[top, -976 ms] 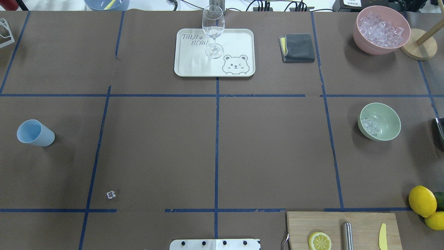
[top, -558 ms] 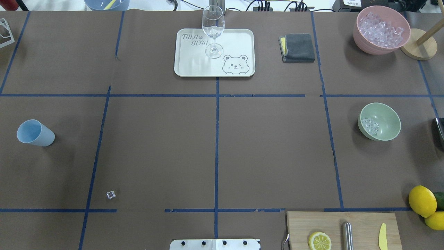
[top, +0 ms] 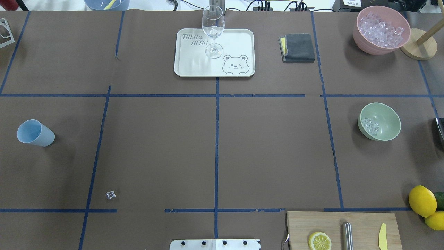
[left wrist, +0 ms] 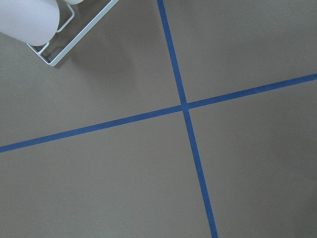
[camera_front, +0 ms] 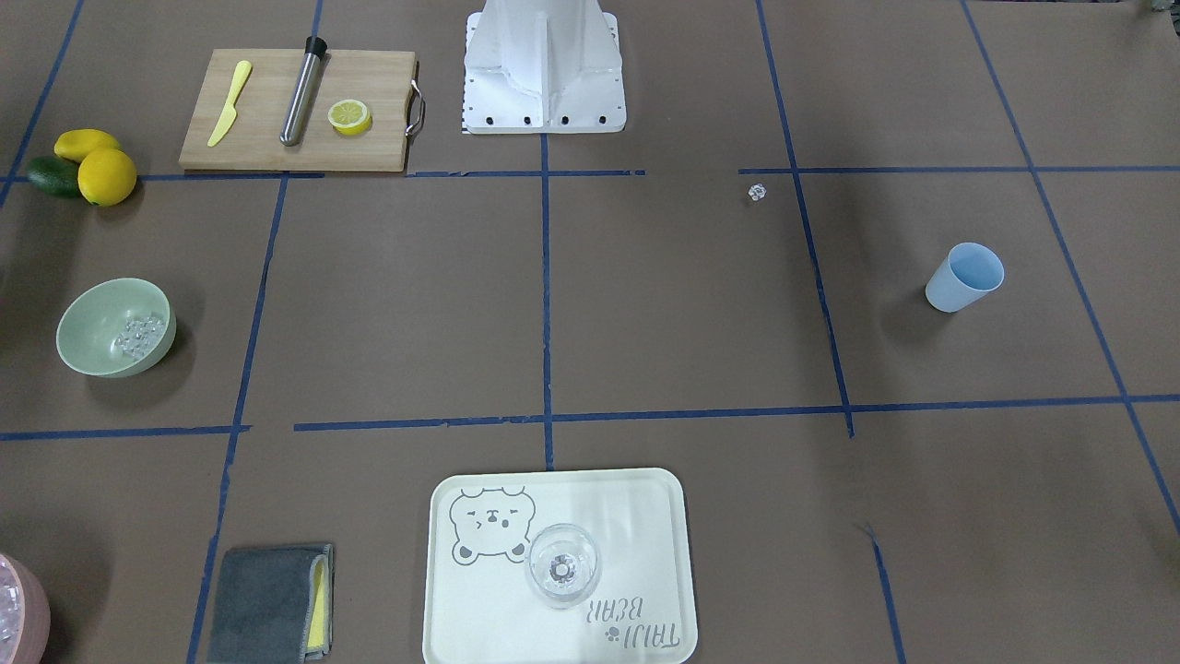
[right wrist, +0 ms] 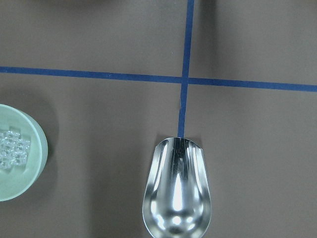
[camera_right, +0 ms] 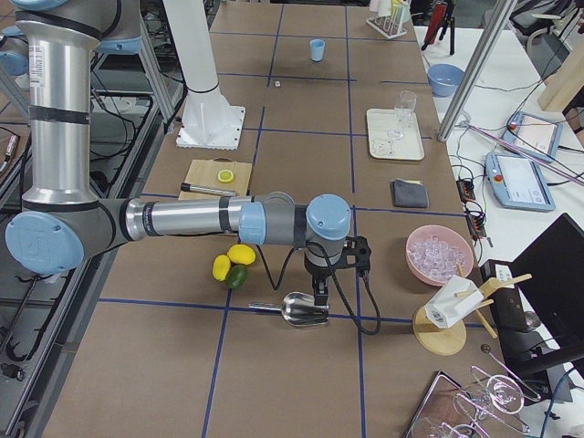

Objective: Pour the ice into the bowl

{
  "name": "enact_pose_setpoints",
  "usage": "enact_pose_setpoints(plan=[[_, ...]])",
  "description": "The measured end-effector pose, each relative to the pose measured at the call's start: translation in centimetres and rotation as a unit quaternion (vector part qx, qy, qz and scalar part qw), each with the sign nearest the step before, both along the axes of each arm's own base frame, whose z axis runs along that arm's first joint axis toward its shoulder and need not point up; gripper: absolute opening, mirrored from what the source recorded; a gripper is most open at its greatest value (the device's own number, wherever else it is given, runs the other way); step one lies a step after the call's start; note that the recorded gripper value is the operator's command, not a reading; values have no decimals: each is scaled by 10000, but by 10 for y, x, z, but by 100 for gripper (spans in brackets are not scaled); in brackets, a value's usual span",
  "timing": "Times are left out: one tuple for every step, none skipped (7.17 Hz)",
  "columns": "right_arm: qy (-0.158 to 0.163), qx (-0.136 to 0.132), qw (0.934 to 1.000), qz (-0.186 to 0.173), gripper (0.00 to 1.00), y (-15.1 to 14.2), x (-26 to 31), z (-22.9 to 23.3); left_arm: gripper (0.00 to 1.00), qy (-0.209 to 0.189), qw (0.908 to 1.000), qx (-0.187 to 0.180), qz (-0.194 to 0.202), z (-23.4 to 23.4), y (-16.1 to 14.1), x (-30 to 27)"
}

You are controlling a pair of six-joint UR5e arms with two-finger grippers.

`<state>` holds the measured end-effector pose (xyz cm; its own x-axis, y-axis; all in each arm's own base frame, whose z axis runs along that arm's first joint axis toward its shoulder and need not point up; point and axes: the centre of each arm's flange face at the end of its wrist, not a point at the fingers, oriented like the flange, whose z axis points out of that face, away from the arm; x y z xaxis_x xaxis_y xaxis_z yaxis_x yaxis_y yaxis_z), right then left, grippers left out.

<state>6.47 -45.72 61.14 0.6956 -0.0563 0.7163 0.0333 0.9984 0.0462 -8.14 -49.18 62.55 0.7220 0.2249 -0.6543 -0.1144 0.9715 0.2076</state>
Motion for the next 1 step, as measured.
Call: enact_pose_setpoints(plan=[[0, 10, 10000, 3, 100, 0, 0, -1, 100, -1, 10000, 5, 1, 0, 0, 0]])
